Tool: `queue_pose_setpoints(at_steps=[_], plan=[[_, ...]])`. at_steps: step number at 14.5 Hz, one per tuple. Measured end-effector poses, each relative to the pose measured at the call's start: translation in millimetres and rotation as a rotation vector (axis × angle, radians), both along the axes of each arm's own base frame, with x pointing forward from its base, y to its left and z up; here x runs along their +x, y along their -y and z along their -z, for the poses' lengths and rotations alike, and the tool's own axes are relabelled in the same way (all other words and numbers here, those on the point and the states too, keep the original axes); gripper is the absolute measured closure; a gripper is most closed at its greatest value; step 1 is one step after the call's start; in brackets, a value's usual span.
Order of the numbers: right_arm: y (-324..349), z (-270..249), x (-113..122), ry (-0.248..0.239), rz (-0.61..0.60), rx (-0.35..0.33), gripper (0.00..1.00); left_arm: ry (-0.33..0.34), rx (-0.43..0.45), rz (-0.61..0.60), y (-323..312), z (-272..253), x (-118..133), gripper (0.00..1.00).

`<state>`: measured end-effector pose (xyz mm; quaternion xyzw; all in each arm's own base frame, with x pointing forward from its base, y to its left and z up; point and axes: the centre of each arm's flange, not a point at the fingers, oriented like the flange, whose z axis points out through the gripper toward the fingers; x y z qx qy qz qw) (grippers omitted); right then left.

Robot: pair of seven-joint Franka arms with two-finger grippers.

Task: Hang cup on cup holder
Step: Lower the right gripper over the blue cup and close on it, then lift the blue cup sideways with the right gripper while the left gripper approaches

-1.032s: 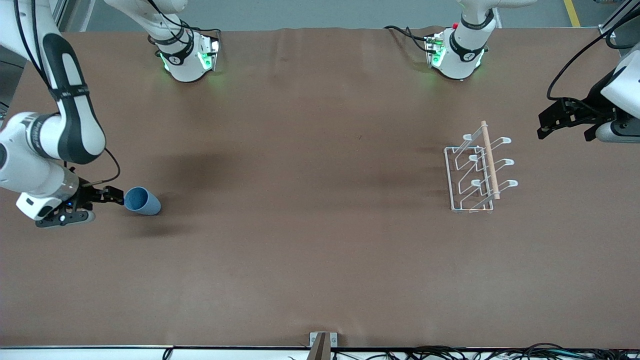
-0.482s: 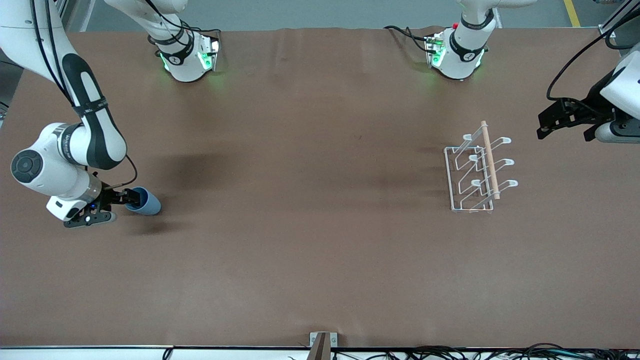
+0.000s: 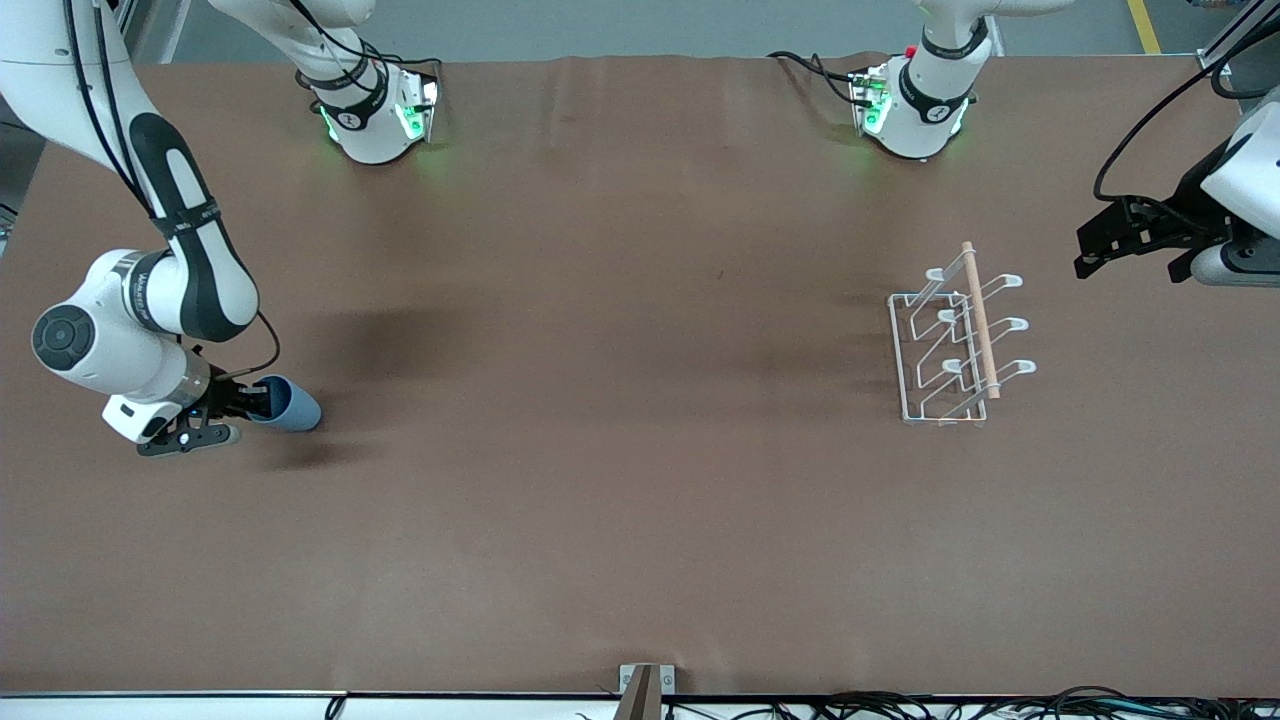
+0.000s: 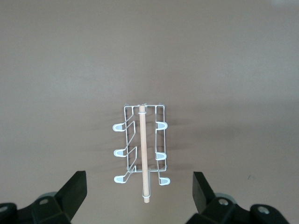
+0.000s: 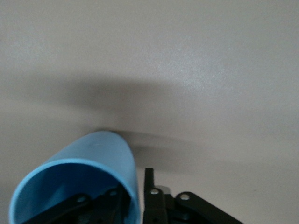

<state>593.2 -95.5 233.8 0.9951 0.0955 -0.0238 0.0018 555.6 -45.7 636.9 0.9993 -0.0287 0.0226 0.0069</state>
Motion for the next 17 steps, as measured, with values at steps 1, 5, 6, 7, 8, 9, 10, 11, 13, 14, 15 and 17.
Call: queue_pose_setpoints(at_steps=[1,5,6,7,8,9,10,11,13,14,15,17], plan=[[0,-2,1,-0.011,-0.001,0.002,0.95,0.0,0.0,-0.001,0,0,0,0.0],[2,-42,22,-0.068,-0.038,0.013,0.95,0.0,0.0,-0.004,-2,0,0,0.0],[1,-60,29,-0.084,-0.04,0.017,0.95,0.0,0.0,-0.004,-2,0,0,0.0],[-1,-81,36,-0.093,-0.042,0.021,0.95,0.0,0.0,-0.004,-2,0,0,0.0],[-5,-103,42,-0.095,-0.04,0.035,0.95,0.0,0.0,-0.005,-3,0,0,0.0],[-12,-123,45,-0.1,-0.03,0.072,0.95,0.0,0.0,-0.006,-3,0,0,0.0],[-23,-139,45,-0.115,-0.019,0.13,0.95,0.0,0.0,-0.007,-4,0,0,0.0],[-41,-153,44,-0.131,-0.015,0.194,0.95,0.0,0.0,-0.009,-5,0,0,0.0],[-81,-172,41,-0.152,0.018,0.292,0.95,0.0,0.0,-0.022,-12,0,1,0.0],[-102,-177,39,-0.168,0.04,0.34,0.95,0.001,0.0,-0.028,-17,-1,1,0.0],[-125,-180,37,-0.186,0.069,0.414,0.95,0.002,0.0,-0.032,-19,-1,1,0.0],[-163,-182,35,-0.224,0.102,0.57,0.95,0.002,0.0,-0.03,-20,-1,1,0.0]])
